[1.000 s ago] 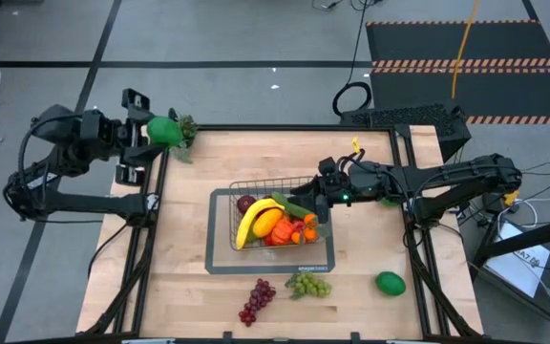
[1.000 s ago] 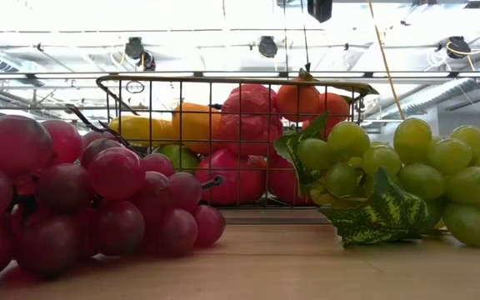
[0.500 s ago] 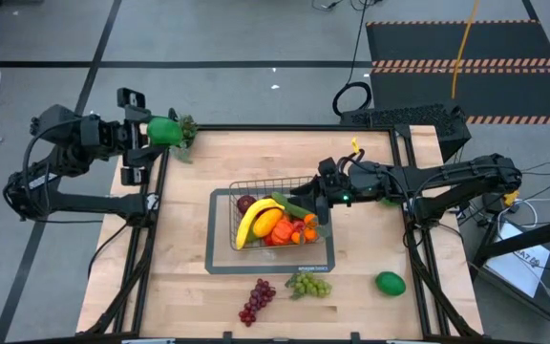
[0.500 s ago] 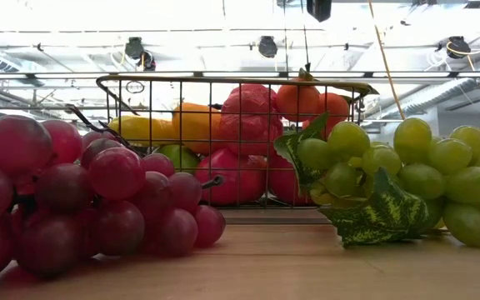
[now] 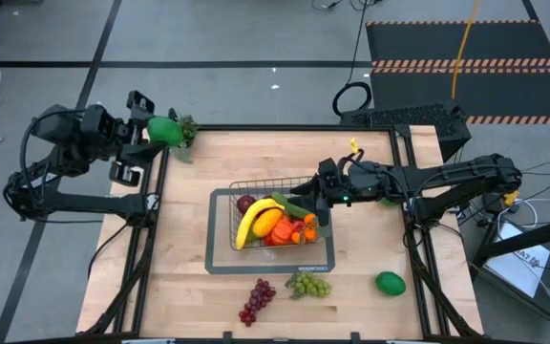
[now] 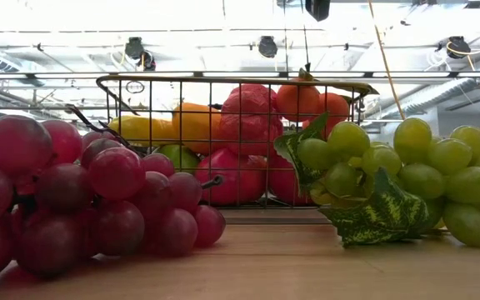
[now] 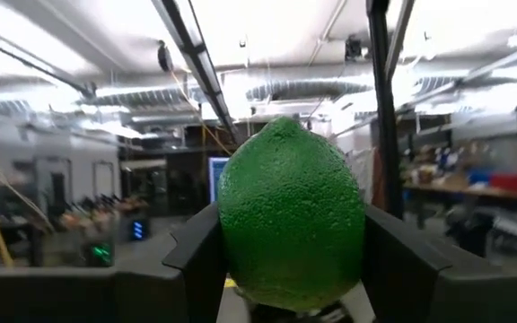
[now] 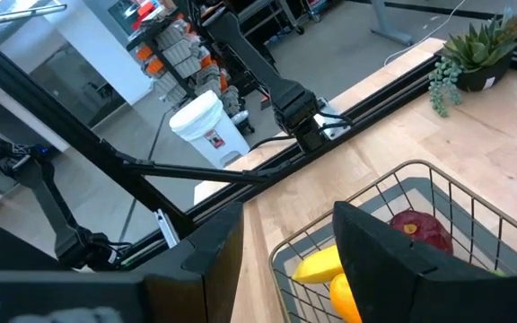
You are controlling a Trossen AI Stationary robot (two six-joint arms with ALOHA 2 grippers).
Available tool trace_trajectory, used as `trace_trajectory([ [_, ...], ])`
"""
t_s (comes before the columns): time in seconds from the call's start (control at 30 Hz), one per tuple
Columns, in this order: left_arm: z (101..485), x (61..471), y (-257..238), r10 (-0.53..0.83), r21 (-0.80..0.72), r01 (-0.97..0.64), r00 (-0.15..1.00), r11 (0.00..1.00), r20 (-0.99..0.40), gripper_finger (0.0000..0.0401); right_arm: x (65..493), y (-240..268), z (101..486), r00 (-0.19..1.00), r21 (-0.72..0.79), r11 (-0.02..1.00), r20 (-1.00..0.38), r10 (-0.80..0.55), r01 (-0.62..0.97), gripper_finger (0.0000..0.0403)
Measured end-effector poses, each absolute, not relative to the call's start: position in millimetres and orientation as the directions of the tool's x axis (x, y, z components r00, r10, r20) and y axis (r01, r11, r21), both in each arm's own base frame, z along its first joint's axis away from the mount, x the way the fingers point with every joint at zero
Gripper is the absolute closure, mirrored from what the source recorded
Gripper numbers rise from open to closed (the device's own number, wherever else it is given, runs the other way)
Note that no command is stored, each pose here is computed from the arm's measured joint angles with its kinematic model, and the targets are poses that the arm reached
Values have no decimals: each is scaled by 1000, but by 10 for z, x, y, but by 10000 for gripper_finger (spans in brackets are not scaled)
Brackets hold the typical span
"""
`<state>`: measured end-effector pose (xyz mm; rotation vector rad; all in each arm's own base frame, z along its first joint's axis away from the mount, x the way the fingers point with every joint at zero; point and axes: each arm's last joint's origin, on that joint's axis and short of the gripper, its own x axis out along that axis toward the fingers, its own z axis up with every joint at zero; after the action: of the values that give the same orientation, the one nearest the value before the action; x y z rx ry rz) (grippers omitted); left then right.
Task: Build produce basket
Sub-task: Put the top left lime into the gold wire basket
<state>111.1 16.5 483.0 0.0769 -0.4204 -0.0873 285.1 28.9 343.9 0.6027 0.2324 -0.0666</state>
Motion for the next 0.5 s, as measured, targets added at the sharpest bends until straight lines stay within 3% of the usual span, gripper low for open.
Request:
trace_trajectory([
  [0.2,4831,1111,165,-101,-132,167,909,977,405,189,2851,288,3439,972,554,822,-236,5,130,236],
  [0.33,4831,1111,165,-100,-348,255,909,902,405,189,2851,288,3439,972,555,821,-236,5,131,236],
  [0.5,4831,1111,165,-101,-489,308,909,816,404,189,2851,288,3439,972,556,821,-236,4,131,236],
])
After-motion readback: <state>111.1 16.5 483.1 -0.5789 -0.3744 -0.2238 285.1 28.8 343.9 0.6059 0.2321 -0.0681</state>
